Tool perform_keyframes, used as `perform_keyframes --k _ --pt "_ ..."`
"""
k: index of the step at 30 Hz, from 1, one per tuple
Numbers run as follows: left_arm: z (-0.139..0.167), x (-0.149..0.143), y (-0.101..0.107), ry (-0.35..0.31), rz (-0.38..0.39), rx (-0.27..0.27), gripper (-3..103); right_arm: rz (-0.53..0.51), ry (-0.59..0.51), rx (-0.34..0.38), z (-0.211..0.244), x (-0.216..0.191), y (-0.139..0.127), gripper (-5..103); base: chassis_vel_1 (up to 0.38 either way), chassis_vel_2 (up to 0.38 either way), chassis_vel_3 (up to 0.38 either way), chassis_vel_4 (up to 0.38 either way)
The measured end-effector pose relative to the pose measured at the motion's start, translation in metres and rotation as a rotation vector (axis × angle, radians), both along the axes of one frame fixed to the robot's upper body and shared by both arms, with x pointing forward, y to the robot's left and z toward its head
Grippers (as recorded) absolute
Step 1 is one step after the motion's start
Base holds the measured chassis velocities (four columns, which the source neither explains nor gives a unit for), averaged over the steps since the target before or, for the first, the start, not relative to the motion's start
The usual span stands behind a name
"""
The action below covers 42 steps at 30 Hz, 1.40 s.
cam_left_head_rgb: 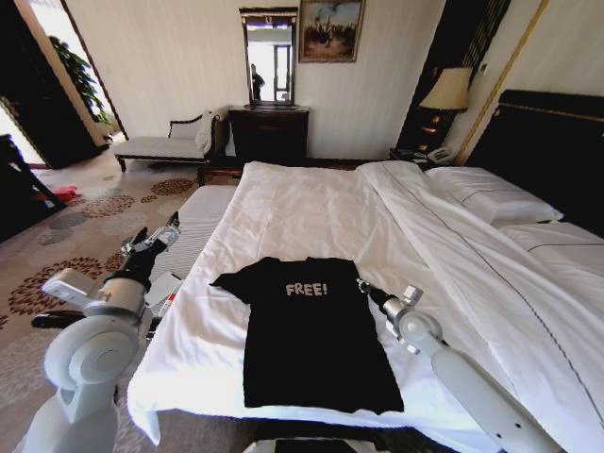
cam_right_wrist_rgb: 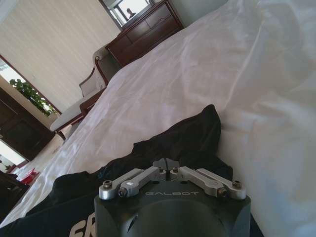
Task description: Fold the clothes on the bed.
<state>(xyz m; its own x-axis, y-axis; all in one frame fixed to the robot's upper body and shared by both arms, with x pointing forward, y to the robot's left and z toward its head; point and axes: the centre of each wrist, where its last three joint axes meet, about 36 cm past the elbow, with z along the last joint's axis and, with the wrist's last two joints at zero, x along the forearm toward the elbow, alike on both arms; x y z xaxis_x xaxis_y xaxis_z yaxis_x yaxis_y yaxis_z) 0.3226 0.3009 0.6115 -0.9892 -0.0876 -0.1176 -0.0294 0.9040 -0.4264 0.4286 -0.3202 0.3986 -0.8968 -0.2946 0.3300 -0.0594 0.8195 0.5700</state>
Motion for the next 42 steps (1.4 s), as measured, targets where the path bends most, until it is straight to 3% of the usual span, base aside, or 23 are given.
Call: perform_keyframes --k 14,20,22,26,27,29,30,31,34,35,36,37,39,40,42 --pt "-0.004 0.0 -0.001 0.023 -0.006 0.006 100 -0.019 0.004 -0.06 -0.02 -0.031 0.005 -1 0.0 0.0 0.0 0.0" --pt "-0.011 0.009 -0.002 0.064 -0.027 0.01 100 -0.009 -0.072 -0.075 -0.011 -0.041 0.012 27 0.0 0.0 0.0 0.0" --pt "-0.012 0.011 -0.002 0.069 -0.029 0.009 100 -0.009 -0.086 -0.073 -0.008 -0.042 0.013 27 0.0 0.0 0.0 0.0" --pt "-0.02 0.032 -0.001 0.121 -0.074 -0.005 100 -0.044 -0.204 -0.042 0.027 -0.041 0.014 48 0.0 0.0 0.0 0.0" --pt "-0.02 0.032 -0.001 0.121 -0.074 -0.005 100 -0.044 -0.204 -0.042 0.027 -0.041 0.014 48 0.0 0.0 0.0 0.0" --pt "-0.025 0.048 0.001 0.177 -0.126 -0.027 100 -0.068 -0.24 -0.032 0.04 -0.037 0.012 48 0.0 0.0 0.0 0.0" --pt "-0.031 0.06 0.003 0.225 -0.155 -0.038 100 -0.079 -0.256 -0.034 0.044 -0.035 0.01 60 0.0 0.0 0.0 0.0" --pt "-0.031 0.06 0.003 0.225 -0.155 -0.038 100 -0.079 -0.256 -0.034 0.044 -0.035 0.01 60 0.0 0.0 0.0 0.0" --pt "-0.05 0.085 0.019 0.365 -0.19 -0.048 100 -0.066 -0.278 -0.039 0.047 -0.017 0.016 77 0.0 0.0 0.0 0.0" --pt "-0.06 0.098 0.023 0.416 -0.2 -0.048 100 -0.056 -0.278 -0.043 0.044 -0.013 0.021 77 0.0 0.0 0.0 0.0" --pt "-0.06 0.098 0.023 0.416 -0.2 -0.048 100 -0.056 -0.278 -0.043 0.044 -0.013 0.021 77 0.0 0.0 0.0 0.0" --pt "-0.067 0.11 0.024 0.46 -0.217 -0.05 100 -0.051 -0.276 -0.048 0.042 -0.013 0.023 77 0.0 0.0 0.0 0.0" --pt "-0.081 0.138 0.024 0.541 -0.258 -0.073 100 -0.044 -0.264 -0.054 0.035 -0.013 0.027 93 0.0 0.0 0.0 0.0" --pt "-0.081 0.138 0.024 0.541 -0.258 -0.073 100 -0.044 -0.264 -0.054 0.035 -0.013 0.027 93 0.0 0.0 0.0 0.0" --pt "-0.097 0.175 0.024 0.606 -0.258 -0.087 100 -0.041 -0.252 -0.056 0.029 -0.013 0.029 99 0.0 0.0 0.0 0.0"
